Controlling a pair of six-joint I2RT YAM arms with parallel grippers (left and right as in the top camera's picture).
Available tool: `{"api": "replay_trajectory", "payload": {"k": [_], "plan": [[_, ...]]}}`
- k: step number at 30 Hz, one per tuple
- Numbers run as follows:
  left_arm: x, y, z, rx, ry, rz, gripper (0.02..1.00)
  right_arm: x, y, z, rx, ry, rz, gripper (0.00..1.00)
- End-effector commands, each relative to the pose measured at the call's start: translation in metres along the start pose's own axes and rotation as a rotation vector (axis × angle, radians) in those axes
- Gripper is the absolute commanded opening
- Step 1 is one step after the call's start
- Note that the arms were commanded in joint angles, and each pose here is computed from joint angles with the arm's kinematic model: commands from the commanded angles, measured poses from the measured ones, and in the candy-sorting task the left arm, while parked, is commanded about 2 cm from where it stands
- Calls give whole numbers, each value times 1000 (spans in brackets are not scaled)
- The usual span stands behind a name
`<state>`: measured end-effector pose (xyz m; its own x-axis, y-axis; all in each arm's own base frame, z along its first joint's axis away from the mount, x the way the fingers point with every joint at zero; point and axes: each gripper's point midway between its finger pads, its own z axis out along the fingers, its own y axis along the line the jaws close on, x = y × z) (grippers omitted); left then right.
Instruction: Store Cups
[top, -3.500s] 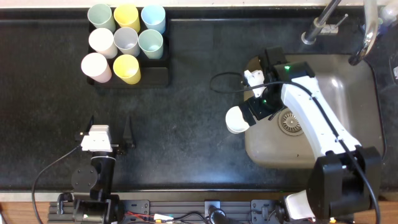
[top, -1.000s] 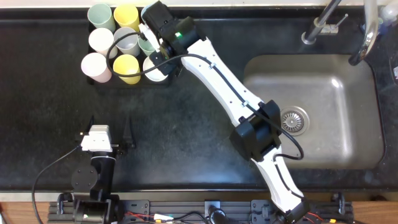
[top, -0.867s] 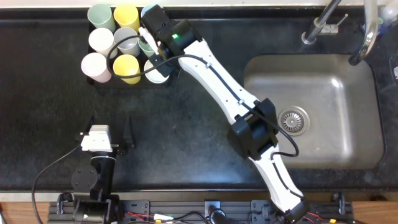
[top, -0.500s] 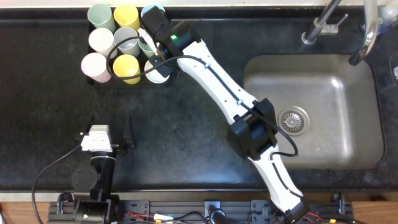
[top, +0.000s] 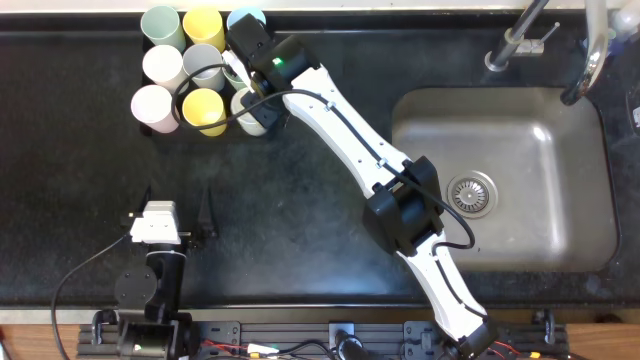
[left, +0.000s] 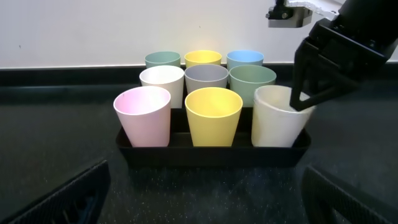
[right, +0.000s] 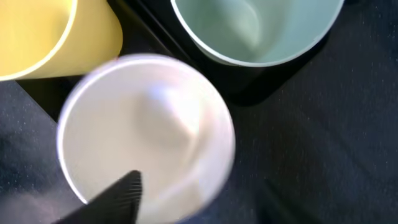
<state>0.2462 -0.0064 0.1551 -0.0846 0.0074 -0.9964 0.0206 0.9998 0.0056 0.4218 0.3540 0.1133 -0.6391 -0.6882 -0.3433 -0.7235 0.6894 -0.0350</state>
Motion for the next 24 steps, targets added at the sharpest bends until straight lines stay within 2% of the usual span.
{"api": "replay_trajectory", "payload": {"k": [1,3,4,5,10,14,20,22,24], "plan": [[-1,0,-1,-4,-8,19,998,-8,4,-2,7,-23,-13,663],[-1,0,-1,-4,-8,19,998,-8,3,-2,7,-25,-12,768],[-2,1,-1,-5,-8,19,998,-9,3,-2,8,-30,-12,917],[-2,0,-1,-4,-8,19,998,-11,3,-2,9,-35,-12,998],[-2,0,-1,-4,-8,19,998,-20,-4,-12,31,-76,8,998],[-2,0,-1,-4,-8,19,998,-40,-25,-44,103,-164,62,996],[-2,0,-1,-4,-8,19,998,-60,-74,-131,178,-340,153,998],[-2,0,-1,-4,-8,19,998,-52,-93,-166,201,-370,187,998],[-2,1,-1,-5,-8,19,998,-29,-117,-195,219,-361,274,998]]}}
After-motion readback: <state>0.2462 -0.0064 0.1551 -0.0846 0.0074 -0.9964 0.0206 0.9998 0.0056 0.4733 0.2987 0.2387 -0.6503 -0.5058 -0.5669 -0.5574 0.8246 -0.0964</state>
